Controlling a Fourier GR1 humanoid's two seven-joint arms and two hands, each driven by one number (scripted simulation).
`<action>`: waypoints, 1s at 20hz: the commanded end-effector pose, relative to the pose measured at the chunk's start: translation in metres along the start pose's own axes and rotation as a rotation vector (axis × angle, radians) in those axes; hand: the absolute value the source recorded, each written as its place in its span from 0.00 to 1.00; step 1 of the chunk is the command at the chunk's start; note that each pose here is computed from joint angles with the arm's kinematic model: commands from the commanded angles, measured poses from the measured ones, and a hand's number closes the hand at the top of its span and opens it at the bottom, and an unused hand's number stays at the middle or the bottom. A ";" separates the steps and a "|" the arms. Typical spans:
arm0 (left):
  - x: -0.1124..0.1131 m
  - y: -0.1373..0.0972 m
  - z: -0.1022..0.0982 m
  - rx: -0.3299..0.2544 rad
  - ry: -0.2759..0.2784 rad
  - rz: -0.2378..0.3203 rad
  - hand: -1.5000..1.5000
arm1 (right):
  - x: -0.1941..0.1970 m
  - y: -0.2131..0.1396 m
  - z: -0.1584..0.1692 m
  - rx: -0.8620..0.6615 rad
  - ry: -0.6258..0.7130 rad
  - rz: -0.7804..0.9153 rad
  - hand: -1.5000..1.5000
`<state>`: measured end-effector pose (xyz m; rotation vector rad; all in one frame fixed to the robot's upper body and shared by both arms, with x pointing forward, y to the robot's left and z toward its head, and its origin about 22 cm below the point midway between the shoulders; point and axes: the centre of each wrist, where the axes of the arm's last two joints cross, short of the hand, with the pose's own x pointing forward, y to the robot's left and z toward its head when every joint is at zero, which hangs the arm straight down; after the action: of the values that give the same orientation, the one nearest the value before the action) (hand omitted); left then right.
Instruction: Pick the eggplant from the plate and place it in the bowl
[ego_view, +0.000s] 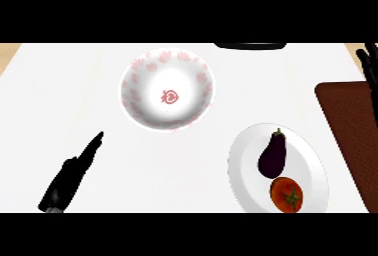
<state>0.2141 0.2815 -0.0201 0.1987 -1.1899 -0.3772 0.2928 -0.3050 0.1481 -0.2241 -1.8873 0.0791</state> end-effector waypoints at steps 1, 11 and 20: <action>0.013 0.004 -0.014 0.059 -0.068 0.023 0.50 | -0.032 -0.001 0.020 0.037 -0.012 -0.116 1.00; 0.086 0.040 -0.018 0.349 -0.396 0.086 0.50 | -0.146 -0.026 0.107 -0.271 -0.060 -0.633 0.00; 0.109 0.036 -0.028 0.332 -0.408 0.069 0.50 | -0.169 -0.119 0.135 0.100 -0.178 -0.361 0.00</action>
<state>0.2762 0.2722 0.0703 0.3756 -1.6522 -0.1657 0.2086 -0.4108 -0.0381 0.1595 -2.0344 -0.2256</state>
